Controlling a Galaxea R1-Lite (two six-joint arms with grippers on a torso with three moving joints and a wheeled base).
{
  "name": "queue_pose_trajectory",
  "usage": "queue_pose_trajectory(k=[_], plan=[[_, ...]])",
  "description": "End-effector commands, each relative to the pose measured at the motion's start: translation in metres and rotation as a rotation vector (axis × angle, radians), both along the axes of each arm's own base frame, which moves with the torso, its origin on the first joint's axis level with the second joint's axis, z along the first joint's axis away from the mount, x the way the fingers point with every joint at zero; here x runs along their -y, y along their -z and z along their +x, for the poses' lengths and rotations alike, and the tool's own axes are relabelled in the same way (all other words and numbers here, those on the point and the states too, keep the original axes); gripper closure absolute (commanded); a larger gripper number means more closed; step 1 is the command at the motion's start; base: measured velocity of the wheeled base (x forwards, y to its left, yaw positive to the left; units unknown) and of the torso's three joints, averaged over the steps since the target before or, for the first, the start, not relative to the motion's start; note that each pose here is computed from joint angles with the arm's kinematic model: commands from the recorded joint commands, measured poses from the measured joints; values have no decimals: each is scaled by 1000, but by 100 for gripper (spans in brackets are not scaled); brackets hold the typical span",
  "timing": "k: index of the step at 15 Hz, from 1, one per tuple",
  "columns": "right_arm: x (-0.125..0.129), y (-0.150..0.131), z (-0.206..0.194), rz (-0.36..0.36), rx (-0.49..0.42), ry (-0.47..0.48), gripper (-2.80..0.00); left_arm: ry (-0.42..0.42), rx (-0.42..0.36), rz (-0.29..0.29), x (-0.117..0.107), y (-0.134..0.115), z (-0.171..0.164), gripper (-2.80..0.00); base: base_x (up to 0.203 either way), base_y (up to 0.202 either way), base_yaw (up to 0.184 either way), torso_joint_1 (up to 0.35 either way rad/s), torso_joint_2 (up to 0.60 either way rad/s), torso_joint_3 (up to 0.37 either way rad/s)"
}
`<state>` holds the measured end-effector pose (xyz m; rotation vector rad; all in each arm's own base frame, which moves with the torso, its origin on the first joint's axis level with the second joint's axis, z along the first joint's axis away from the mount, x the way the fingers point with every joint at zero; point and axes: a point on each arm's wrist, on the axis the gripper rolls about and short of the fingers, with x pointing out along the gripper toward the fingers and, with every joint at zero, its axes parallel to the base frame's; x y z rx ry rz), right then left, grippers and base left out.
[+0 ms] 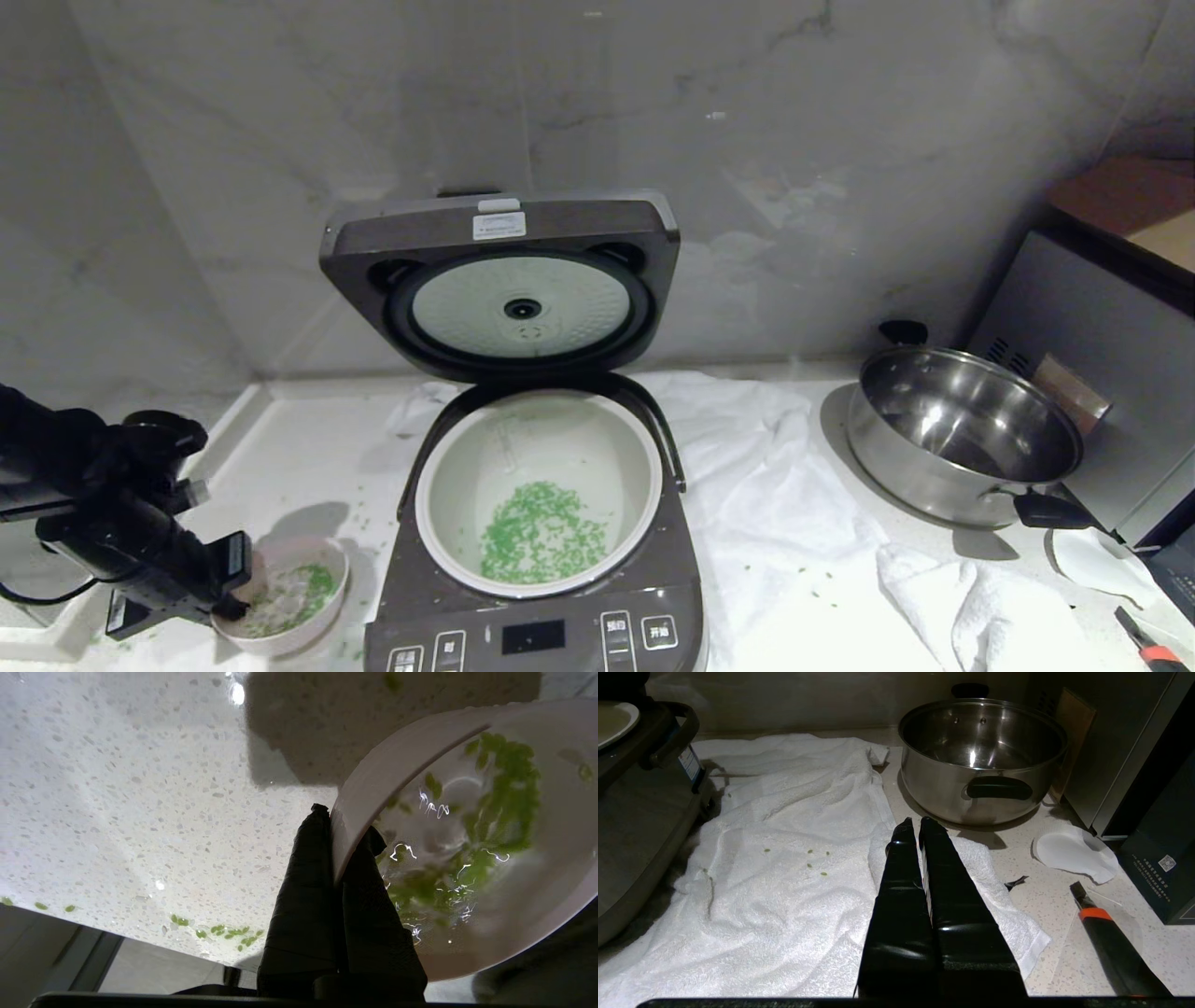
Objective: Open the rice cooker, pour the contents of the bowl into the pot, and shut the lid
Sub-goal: Pour the water from the bowl into the rice cooker
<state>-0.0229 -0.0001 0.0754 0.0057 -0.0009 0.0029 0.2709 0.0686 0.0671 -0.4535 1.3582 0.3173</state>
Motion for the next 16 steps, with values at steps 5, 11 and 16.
queue_pose_trajectory(k=[5,11,16], plan=[[0,0,0,0,-2,0,0,-1,31,-7,-4,-37,11,0,0,0,0,0,0,0],[0,0,0,0,-2,0,0,15,67,-44,-3,-76,21,0,0,0,0,0,0,0],[0,0,0,-4,-2,0,0,32,110,-42,3,-109,24,0,0,0,0,0,0,0]])
